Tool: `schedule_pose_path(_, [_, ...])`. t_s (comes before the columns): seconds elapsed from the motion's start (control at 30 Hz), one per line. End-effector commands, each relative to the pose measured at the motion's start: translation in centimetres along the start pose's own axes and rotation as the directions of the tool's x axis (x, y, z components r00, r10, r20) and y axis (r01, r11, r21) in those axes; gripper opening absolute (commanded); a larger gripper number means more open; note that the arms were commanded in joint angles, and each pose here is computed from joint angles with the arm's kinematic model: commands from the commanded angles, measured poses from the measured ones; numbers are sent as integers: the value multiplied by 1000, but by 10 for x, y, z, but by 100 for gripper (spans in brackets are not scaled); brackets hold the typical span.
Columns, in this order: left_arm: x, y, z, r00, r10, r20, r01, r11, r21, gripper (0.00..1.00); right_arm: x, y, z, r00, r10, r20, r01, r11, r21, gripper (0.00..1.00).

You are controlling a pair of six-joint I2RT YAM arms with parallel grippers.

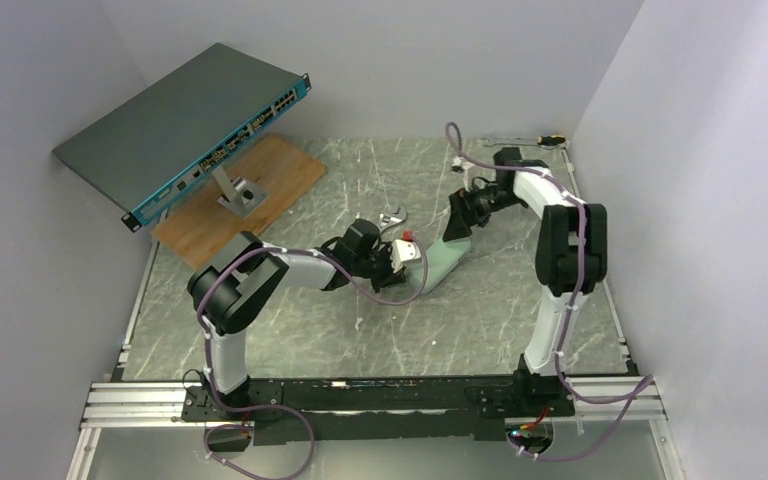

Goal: Open the umbrella

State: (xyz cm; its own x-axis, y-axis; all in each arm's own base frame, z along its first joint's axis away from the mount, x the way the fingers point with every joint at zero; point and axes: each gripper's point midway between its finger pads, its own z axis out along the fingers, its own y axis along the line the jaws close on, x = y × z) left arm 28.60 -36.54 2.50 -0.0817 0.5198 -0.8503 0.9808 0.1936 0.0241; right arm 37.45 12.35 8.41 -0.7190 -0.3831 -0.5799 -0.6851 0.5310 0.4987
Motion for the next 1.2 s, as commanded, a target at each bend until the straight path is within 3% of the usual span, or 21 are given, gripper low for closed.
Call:
schedule_pose_path(0.0, [-1, 5, 5, 1000, 29, -8, -29, 1000, 11, 0, -16, 8, 28, 989, -134, -65, 132, 991, -34, 84])
schedule_pose_path(0.13, [-4, 10, 4, 1000, 20, -8, -20, 1000, -4, 0, 3, 4, 46, 966, -199, -167, 205, 979, 19, 83])
schedule_pose_path(0.33, [0, 1, -4, 999, -31, -10, 31, 999, 9, 0, 52, -13, 45, 954, -146, -261, 178, 979, 102, 75])
schedule_pose_path(0.5, [1, -9, -11, 995, -104, -4, 104, 995, -2, 0, 77, -29, 42, 954, -70, -291, 135, 968, 211, 56])
schedule_pose_path(0.67, [2, -43, -8, 985, -171, -13, 171, 984, 50, 0, 95, -32, 38, 956, 109, -273, -27, 958, 287, 40])
schedule_pose_path(0.77, [6, -50, -7, 980, -195, -23, 196, 979, 49, 0, 100, -18, 27, 966, 112, -234, -57, 971, 231, 44])
schedule_pose_path(0.87, [7, -37, -9, 978, -210, -10, 210, 977, 29, 0, 93, -14, 4, 986, 26, -165, 3, 984, 176, 64])
schedule_pose_path(0.97, [2, -26, -9, 983, -183, 4, 182, 983, 34, 0, 80, -7, -18, 992, -61, -110, 75, 988, 133, 76])
schedule_pose_path(1.17, [-10, -5, -3, 992, -125, 19, 124, 992, 37, 0, 59, 26, -33, 973, -224, -51, 225, 974, 24, 83])
